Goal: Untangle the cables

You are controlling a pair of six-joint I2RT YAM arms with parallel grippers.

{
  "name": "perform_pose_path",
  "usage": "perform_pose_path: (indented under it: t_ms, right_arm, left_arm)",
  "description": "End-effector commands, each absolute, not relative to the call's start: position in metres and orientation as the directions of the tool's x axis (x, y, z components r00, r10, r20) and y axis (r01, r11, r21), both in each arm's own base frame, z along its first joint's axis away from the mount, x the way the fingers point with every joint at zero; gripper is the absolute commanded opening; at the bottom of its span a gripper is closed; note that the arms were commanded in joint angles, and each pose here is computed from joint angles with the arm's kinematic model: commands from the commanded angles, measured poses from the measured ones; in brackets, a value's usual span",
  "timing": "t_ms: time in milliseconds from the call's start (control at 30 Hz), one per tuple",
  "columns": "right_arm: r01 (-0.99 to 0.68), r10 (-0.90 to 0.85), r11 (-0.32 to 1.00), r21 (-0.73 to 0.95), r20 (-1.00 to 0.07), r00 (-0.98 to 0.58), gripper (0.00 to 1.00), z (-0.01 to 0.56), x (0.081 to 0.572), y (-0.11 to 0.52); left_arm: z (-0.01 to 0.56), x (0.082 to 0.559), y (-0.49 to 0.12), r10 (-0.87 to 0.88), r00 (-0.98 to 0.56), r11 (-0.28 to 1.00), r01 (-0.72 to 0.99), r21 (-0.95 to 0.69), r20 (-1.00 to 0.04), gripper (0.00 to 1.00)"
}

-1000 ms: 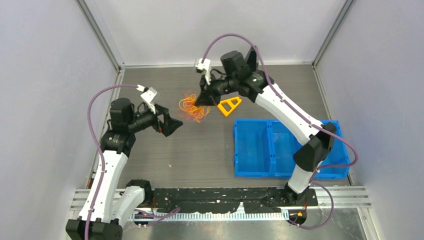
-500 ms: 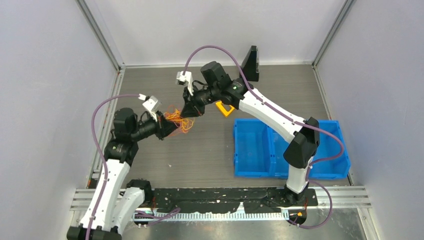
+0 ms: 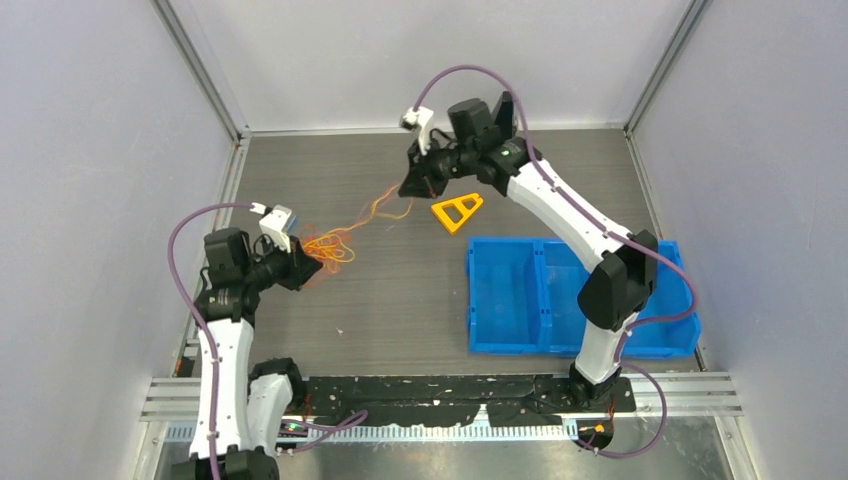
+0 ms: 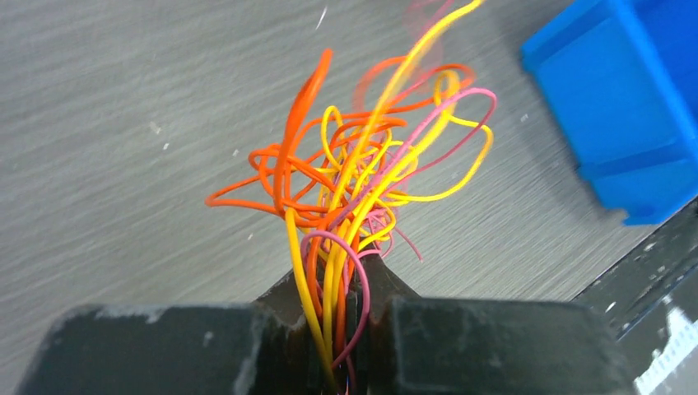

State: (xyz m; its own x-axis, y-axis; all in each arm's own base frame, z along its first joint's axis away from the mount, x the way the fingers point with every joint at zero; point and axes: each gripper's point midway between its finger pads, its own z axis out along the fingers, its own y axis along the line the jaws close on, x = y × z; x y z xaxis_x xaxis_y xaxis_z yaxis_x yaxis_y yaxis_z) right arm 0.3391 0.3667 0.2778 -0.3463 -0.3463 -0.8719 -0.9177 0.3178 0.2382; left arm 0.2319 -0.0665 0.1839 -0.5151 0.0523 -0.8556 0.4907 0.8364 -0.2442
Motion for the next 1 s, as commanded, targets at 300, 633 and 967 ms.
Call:
perform_pose_path:
  t_ms: [300,633,967]
  right_arm:
    - [-0.793,-0.074,0.599,0.11,-0.979,-0.191,0.06,0.395,0.405,0.29]
    - [-0.851,-0.077,0.454,0.263,-0.94,-0.332,0.05,0.36,0.365,0.324]
    - [-0.863,-0.367,0.378,0.335,-0.802,-0.472,0.13,0.203,0.33,0.383]
  left_arm:
    - [0.11,0.233,0.029,0.358,-0.708,0.905,0.422,0.041,-0.608,0.0]
    - [0.142,0.23,-0.026,0.29,-0.619,0.797,0.579,-0.175,-0.73,0.34]
    - [0.122,0.23,-0.017,0.351,-0.639,0.804,0.581,-0.129,-0.684,0.67]
